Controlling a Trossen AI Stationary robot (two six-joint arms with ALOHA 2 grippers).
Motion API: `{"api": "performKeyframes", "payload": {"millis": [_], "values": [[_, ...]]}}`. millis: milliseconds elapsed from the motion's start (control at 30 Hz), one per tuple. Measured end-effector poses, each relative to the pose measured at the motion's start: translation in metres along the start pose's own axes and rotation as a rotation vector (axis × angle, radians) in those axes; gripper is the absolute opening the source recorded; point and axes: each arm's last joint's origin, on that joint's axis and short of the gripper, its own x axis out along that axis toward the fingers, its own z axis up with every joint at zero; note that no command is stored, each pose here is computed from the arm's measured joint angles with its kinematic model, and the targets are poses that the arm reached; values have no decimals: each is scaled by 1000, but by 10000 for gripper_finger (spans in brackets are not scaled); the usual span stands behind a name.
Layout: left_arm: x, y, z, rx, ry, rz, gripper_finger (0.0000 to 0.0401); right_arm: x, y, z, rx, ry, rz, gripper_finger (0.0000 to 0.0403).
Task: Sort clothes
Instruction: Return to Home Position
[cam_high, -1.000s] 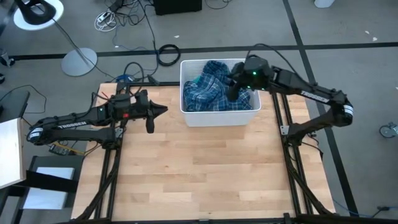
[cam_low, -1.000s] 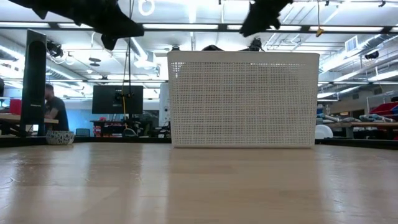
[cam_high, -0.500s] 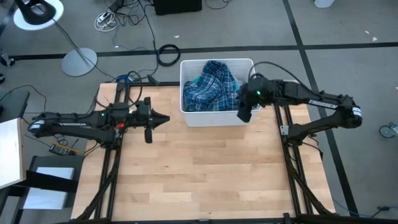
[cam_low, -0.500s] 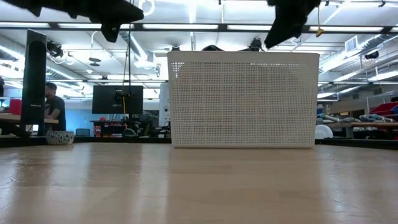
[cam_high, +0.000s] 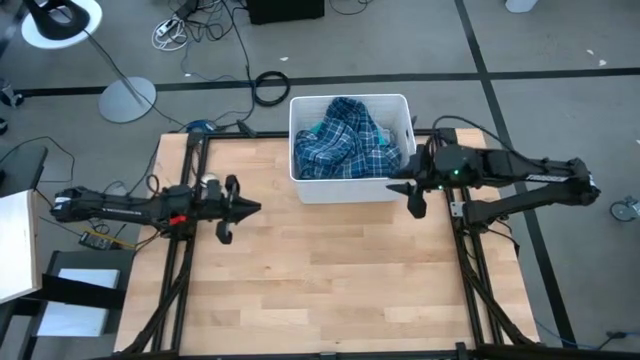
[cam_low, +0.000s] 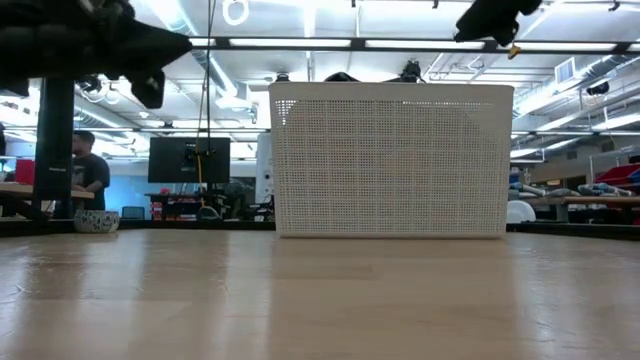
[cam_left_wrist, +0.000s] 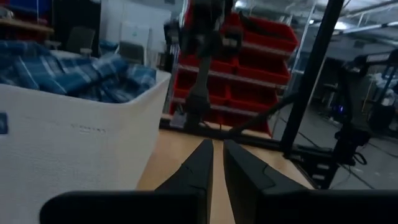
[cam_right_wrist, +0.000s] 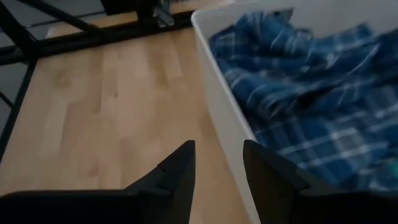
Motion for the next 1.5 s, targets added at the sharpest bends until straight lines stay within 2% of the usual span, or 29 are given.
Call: {"api": "performKeyframes", "payload": {"millis": [133, 233, 333, 467, 633, 700, 767, 833, 1033, 1400, 1500], "values": [[-11, 0, 5, 26, -43, -3, 42, 11, 3, -18, 33, -19, 23, 138], [-20, 0, 2, 23, -6, -6, 42, 21, 7, -28, 44, -100, 58, 137], [-29, 0, 4, 23, -25, -21, 42, 24, 10, -36, 42, -164, 91, 138], [-41, -1, 10, 65, -87, -32, 42, 15, 8, -46, 40, -193, 112, 138], [-42, 0, 3, 72, -43, -43, 42, -3, 3, -50, 72, -264, 110, 137], [-41, 1, -1, 72, -67, -58, 42, -8, 1, -50, 80, -291, 115, 138], [-40, 2, -10, 92, -141, -77, 42, -11, 0, -51, 81, -297, 117, 138], [-40, 2, -9, 116, -156, -80, 42, -14, 0, -51, 84, -310, 124, 138], [-38, 5, -24, 54, 4, -58, 42, -14, 0, -51, 82, -308, 126, 138], [-38, 5, -25, 52, 11, -56, 42, -14, 0, -50, 71, -316, 126, 138], [-38, 5, -25, 52, 11, -56, 42, -12, 1, -56, 9, -259, 124, 138]]}}
